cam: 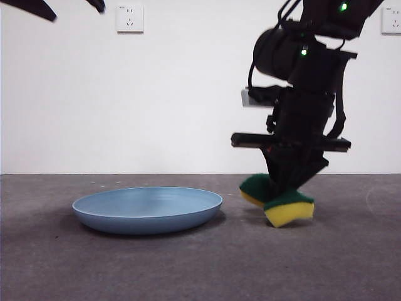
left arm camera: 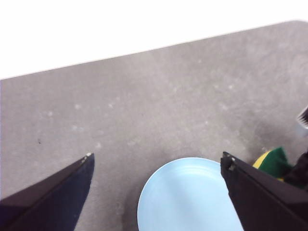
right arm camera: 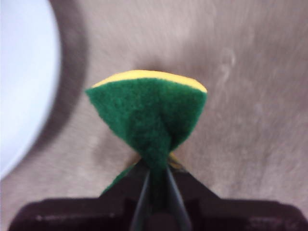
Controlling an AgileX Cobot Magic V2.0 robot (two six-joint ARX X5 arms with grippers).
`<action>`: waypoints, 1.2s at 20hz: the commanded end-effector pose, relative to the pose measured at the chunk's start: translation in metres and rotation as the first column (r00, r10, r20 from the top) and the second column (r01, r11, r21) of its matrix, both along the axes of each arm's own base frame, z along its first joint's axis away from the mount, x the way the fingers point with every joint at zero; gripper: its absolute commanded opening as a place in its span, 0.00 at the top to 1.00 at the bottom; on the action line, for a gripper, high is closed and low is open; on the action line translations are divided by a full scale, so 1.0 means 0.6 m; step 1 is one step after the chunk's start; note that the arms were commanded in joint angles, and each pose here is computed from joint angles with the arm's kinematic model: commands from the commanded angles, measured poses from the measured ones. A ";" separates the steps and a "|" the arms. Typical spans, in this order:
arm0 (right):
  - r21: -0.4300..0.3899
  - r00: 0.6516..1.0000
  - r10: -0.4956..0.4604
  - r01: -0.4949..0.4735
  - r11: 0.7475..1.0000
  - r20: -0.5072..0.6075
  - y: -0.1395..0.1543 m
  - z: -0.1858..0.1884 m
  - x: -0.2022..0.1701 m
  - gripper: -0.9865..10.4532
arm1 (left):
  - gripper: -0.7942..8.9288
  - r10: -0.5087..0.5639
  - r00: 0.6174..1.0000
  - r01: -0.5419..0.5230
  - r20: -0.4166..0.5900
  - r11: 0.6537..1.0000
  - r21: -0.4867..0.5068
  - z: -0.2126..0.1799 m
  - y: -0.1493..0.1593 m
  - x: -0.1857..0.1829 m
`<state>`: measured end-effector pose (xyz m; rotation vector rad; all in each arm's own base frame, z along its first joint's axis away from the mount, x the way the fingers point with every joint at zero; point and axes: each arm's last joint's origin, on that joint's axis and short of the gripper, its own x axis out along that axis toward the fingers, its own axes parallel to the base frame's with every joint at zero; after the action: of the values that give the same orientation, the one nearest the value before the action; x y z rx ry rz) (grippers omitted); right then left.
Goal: Pick up the plate,pick up the cloth,clean the plate with the cloth
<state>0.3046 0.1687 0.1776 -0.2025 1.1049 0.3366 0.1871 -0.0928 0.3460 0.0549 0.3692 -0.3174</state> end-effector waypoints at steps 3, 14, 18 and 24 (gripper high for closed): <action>-0.004 0.999 -0.020 0.020 1.000 -0.026 -0.002 -0.010 -0.002 0.63 | 0.47 0.001 1.000 -0.001 0.012 1.000 0.006 0.007 0.006 -0.013; 0.016 0.999 -0.029 0.028 0.999 0.039 -0.009 0.036 -0.014 0.50 | 0.47 0.001 1.000 0.000 -0.022 1.000 0.023 0.001 0.007 -0.015; -0.055 0.989 -0.087 0.094 0.994 0.121 -0.031 0.076 -0.028 0.50 | 0.47 0.002 0.997 0.001 -0.072 0.999 0.048 -0.007 0.009 -0.018; 0.123 1.000 0.025 -0.026 0.992 0.011 -0.027 0.081 -0.036 0.51 | 0.47 -0.007 0.991 0.012 -0.130 0.999 0.037 -0.014 0.009 -0.022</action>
<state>0.2843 0.1513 0.2277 -0.1093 1.0646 0.4056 0.1743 -0.0865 0.3369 0.0835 0.5042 -0.3189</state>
